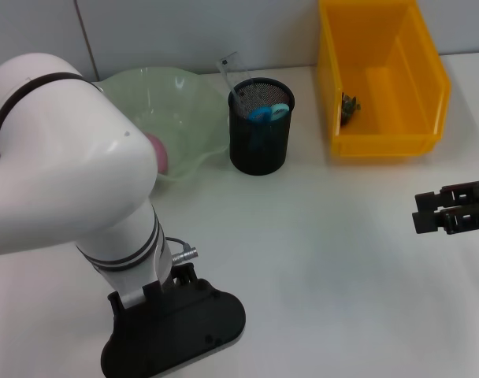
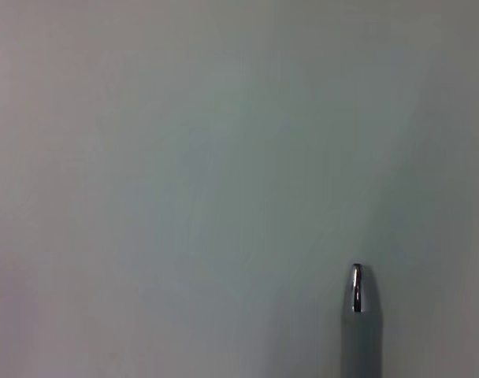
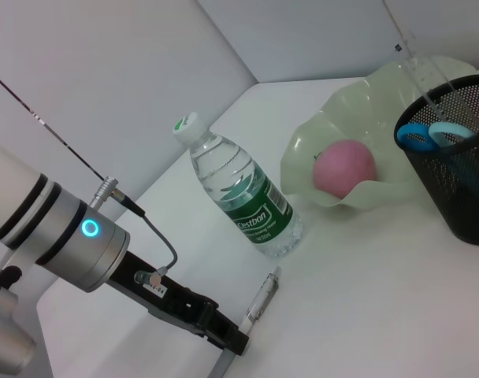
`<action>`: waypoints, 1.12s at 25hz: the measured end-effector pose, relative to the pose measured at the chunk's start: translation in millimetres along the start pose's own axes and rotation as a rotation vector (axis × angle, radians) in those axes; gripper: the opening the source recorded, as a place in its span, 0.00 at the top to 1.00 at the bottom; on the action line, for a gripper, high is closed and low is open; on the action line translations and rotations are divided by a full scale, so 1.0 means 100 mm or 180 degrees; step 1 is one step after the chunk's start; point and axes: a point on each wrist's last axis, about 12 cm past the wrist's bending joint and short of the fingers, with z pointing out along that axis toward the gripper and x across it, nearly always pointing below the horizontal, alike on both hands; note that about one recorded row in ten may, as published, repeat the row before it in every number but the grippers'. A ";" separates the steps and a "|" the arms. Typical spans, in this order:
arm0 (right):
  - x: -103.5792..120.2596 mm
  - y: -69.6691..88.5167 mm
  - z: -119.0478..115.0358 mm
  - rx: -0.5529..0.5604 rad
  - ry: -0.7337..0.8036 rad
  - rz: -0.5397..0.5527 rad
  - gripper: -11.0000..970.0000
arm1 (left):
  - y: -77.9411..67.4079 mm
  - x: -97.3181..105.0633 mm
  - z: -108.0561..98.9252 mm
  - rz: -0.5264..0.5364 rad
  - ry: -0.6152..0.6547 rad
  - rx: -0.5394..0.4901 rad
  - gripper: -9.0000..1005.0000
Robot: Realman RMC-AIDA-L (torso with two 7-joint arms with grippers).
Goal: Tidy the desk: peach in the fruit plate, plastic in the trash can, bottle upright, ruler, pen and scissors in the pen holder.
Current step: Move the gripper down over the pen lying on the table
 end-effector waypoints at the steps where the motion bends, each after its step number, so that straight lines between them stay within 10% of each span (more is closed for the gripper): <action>1: 0.00 0.00 0.00 0.0001 0.0000 -0.0002 0.22 | 0.00 0.00 0.00 0.0000 0.0000 0.0000 0.69; 28: -0.02 0.00 0.00 -0.0006 -0.0001 -0.0025 0.22 | 0.02 0.00 0.00 0.0003 -0.0003 -0.0010 0.72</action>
